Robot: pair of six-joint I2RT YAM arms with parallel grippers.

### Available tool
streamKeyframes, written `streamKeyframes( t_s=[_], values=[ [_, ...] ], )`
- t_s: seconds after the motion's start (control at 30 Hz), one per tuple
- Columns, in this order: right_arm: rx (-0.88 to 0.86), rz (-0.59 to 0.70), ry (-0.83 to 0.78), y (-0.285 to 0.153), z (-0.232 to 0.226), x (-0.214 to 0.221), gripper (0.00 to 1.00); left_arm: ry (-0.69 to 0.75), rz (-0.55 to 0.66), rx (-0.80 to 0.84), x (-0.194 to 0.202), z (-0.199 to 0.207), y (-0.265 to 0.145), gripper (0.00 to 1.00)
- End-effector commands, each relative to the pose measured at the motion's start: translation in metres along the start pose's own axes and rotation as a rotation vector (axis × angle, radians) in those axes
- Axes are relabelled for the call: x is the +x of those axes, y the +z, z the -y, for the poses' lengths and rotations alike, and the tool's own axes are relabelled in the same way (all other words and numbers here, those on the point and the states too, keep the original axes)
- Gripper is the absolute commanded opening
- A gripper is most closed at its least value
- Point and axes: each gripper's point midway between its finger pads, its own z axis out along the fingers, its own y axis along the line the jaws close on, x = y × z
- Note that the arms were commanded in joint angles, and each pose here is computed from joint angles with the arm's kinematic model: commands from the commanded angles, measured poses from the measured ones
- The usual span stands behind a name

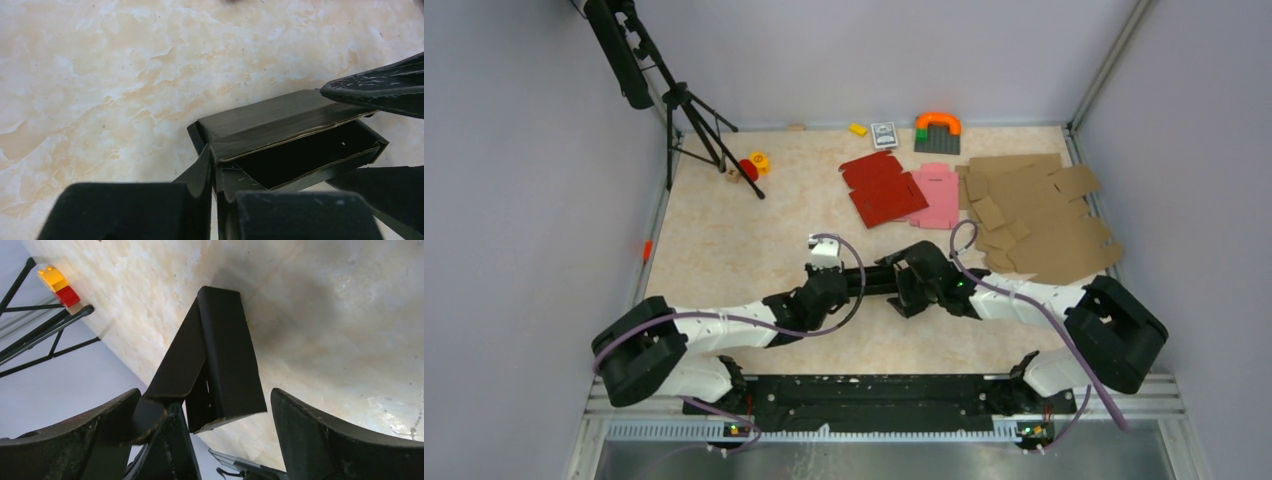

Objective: Fold the paper box
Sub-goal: Close the paper box at the center of the board.

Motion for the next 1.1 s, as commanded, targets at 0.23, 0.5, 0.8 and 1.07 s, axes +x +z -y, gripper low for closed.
streamKeyframes(
  t_s=[0.23, 0.5, 0.8, 1.07],
  values=[
    [-0.012, 0.029, 0.044, 0.01, -0.007, -0.004, 0.66, 0.044, -0.039, 0.036, 0.002, 0.011, -0.004, 0.0],
    [0.005, 0.067, 0.078, 0.01, -0.003, -0.014, 0.44, 0.065, -0.107, 0.098, -0.004, 0.022, -0.02, 0.21],
    [0.025, 0.1, 0.079, 0.008, -0.002, -0.02, 0.37, 0.045, -0.089, 0.202, -0.02, 0.028, -0.048, 0.53],
    [0.025, 0.11, 0.056, 0.005, -0.003, -0.022, 0.37, 0.022, -0.093, 0.264, -0.026, 0.025, -0.071, 0.59]
  ],
)
